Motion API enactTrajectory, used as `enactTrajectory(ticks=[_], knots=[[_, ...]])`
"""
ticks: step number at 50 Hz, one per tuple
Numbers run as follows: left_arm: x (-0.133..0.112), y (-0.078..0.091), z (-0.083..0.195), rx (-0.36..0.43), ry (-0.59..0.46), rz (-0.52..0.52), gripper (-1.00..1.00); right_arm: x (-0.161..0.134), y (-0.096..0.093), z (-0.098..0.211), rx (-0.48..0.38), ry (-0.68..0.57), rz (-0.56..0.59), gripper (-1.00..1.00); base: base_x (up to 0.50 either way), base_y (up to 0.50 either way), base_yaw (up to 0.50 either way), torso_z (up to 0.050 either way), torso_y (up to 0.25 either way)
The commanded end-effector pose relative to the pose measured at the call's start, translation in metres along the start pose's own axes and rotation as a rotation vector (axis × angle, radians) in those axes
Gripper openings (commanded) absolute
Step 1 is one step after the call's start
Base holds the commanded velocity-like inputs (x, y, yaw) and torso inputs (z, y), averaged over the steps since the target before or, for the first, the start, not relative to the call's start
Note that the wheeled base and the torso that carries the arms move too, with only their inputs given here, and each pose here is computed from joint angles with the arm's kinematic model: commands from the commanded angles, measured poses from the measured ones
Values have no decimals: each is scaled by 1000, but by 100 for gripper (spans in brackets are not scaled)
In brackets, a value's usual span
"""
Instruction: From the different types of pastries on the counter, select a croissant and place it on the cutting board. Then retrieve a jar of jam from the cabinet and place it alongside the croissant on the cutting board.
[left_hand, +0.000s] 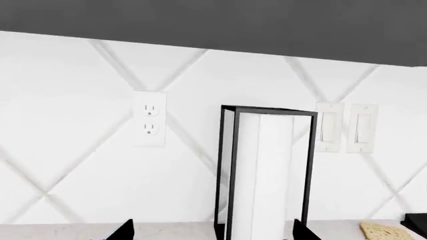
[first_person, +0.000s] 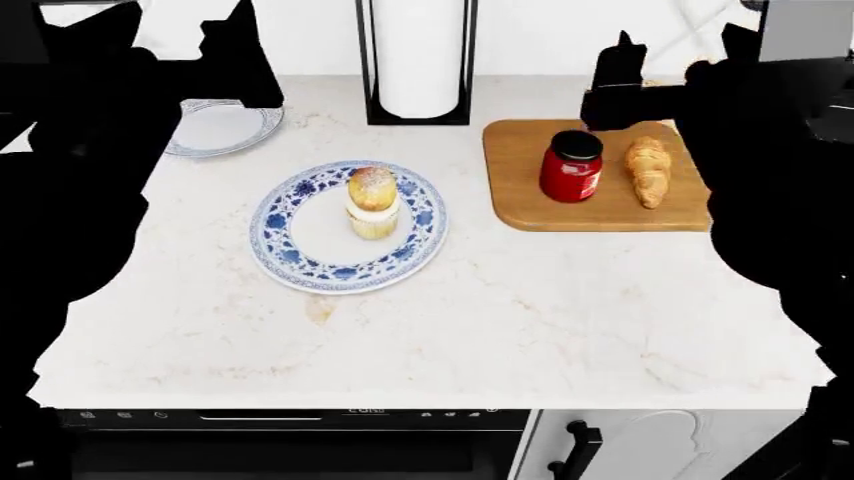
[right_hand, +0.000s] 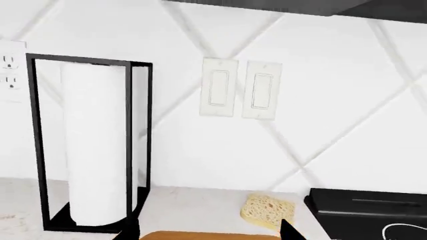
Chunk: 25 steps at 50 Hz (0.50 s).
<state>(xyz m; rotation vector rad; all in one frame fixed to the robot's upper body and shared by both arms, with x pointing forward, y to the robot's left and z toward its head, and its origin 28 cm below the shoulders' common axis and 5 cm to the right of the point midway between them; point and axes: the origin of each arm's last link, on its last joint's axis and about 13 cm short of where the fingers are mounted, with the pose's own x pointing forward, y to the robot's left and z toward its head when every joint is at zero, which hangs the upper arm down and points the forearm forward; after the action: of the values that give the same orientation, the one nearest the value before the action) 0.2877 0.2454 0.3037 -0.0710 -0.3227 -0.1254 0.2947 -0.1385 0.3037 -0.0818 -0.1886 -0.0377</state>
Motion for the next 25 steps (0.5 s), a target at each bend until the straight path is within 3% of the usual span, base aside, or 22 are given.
enactTrajectory(ticks=[1, 14, 25], knots=[[-28, 0, 16, -22, -100, 9, 100, -69, -7, 28, -27, -232, -31, 100, 0, 0, 0, 0, 0], [-71, -3, 19, -67, -179, -32, 100, -116, -7, 17, -3, -326, -26, 100, 0, 0, 0, 0, 0], [-96, -6, 6, -107, -228, -44, 100, -134, 3, -6, -62, -435, -78, 100, 0, 0, 0, 0, 0]])
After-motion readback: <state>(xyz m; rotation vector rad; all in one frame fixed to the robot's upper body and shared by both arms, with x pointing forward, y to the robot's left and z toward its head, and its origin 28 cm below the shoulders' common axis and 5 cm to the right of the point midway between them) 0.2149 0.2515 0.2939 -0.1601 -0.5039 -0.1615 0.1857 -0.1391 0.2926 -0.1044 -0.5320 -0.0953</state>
